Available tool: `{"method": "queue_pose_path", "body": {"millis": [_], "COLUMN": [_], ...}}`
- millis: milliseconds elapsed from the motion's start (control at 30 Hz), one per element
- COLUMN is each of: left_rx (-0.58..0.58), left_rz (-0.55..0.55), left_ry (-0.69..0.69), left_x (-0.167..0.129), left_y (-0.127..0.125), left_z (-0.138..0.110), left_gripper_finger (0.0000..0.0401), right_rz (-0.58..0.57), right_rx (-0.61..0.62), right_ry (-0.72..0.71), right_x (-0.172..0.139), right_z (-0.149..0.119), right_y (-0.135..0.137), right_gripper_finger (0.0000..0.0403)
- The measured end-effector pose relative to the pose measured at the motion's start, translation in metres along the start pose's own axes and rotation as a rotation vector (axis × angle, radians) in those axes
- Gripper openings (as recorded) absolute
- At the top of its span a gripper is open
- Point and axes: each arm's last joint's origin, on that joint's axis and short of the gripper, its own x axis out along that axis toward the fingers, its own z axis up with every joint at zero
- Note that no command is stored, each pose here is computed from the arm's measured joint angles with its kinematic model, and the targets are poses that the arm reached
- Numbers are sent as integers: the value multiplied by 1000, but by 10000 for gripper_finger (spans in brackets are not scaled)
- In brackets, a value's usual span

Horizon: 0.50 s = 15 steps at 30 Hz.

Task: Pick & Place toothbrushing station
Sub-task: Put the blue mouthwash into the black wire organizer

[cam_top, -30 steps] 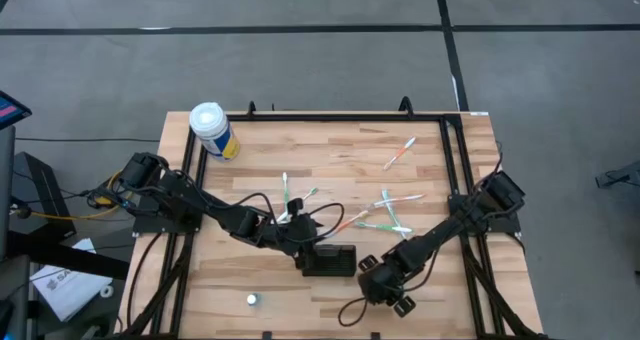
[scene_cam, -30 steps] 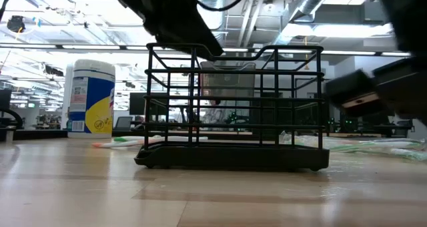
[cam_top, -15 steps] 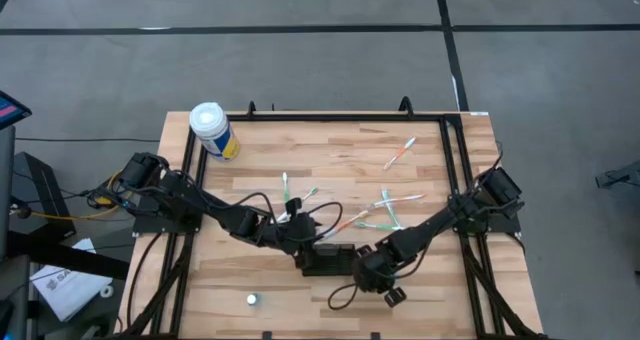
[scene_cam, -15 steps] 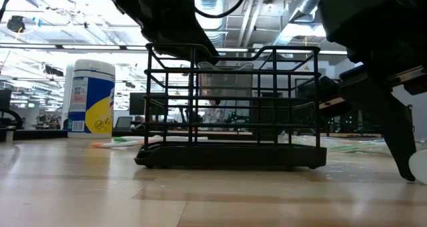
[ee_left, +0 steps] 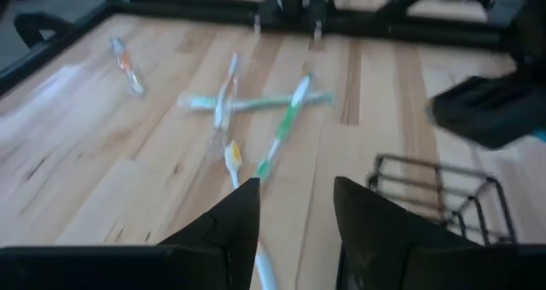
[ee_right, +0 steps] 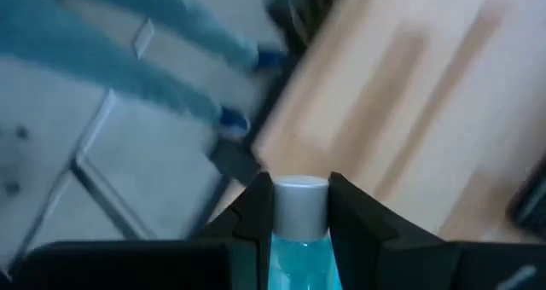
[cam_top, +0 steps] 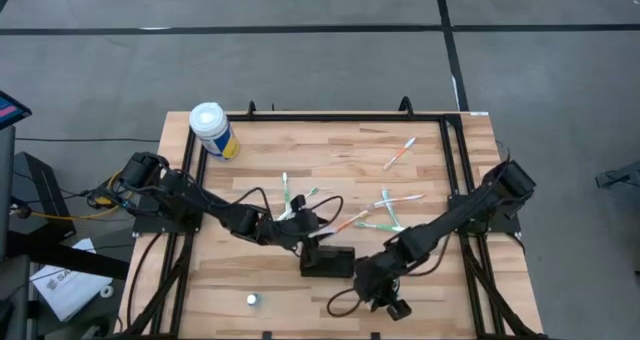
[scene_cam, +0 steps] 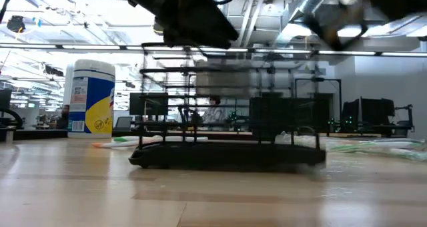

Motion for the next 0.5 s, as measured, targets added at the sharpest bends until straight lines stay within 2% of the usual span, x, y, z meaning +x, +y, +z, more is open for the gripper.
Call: {"method": "queue_pose_path", "body": {"millis": [100,300,400,500], "left_rx": [-28,17,32,41], "left_rz": [-5,3,22,32], "left_ry": [-47,-152,-197,-212], "left_x": [-4,-31,-48,-62], "left_y": [7,31,46,62], "left_z": [12,48,64,75], "left_gripper_finger": [139,112,102,97], "right_rz": [-16,-85,-196,-322], "right_rx": [43,104,141,189], "right_ry": [-109,-295,-390,-549], "right_x": [-26,-71,-85,-98], "right_z": [17,37,43,53], "right_y": [12,29,30,26], "right_gripper_finger": [75,75,75,75]}}
